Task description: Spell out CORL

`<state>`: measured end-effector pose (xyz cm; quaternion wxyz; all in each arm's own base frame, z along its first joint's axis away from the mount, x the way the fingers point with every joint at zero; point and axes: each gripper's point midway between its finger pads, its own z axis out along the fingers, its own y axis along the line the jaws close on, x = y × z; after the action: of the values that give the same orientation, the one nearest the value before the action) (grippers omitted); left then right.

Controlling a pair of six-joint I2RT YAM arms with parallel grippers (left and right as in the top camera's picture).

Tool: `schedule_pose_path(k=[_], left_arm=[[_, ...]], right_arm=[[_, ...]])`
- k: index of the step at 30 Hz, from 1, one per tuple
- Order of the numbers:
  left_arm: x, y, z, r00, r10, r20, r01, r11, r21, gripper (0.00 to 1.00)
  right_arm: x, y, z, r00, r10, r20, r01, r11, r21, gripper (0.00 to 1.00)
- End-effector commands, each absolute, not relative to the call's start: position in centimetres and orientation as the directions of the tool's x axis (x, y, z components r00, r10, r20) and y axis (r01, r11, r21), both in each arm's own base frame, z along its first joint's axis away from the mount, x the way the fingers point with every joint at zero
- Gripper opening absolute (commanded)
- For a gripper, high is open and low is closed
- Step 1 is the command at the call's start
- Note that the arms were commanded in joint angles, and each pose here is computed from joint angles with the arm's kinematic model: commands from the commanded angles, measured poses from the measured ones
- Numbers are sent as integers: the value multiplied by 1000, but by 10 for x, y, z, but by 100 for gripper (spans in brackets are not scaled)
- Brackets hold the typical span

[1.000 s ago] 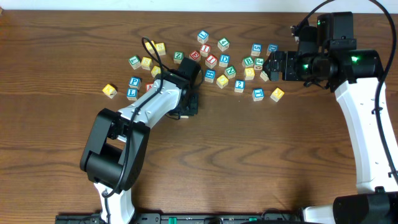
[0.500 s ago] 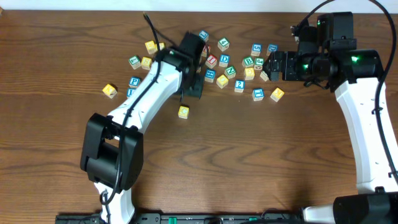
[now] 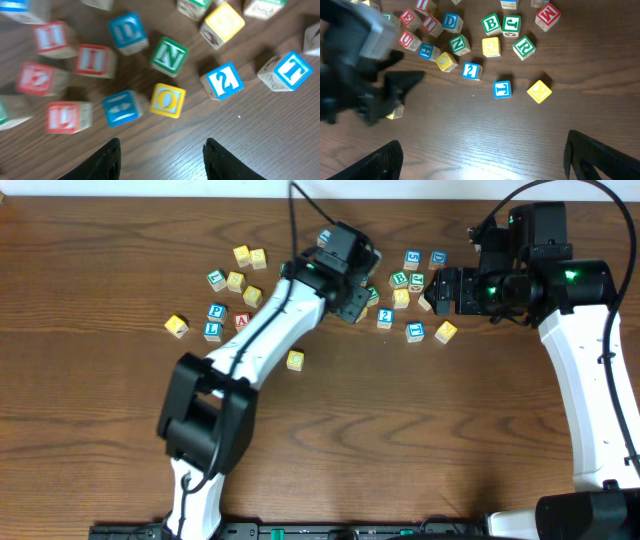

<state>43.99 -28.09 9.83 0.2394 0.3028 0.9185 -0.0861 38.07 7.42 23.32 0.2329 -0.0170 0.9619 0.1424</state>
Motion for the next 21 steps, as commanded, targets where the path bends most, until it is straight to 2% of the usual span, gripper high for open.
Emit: schedule_pose_path(k=[1,11,21], left_arm=[[440,-296,80,-633,606,-482,678,734,34,53],[458,-304,48,-567,663,-489,717,689,103,54],[459,-305,34,-568,668,-480,720,686,103,54]], right_arm=[[380,74,230,-892,10,-451,-111,964,241,99],[379,71,229,-894,10,-448,-104,968,230,99],[378,68,227,-898,10,-441,-94,972,213,99]])
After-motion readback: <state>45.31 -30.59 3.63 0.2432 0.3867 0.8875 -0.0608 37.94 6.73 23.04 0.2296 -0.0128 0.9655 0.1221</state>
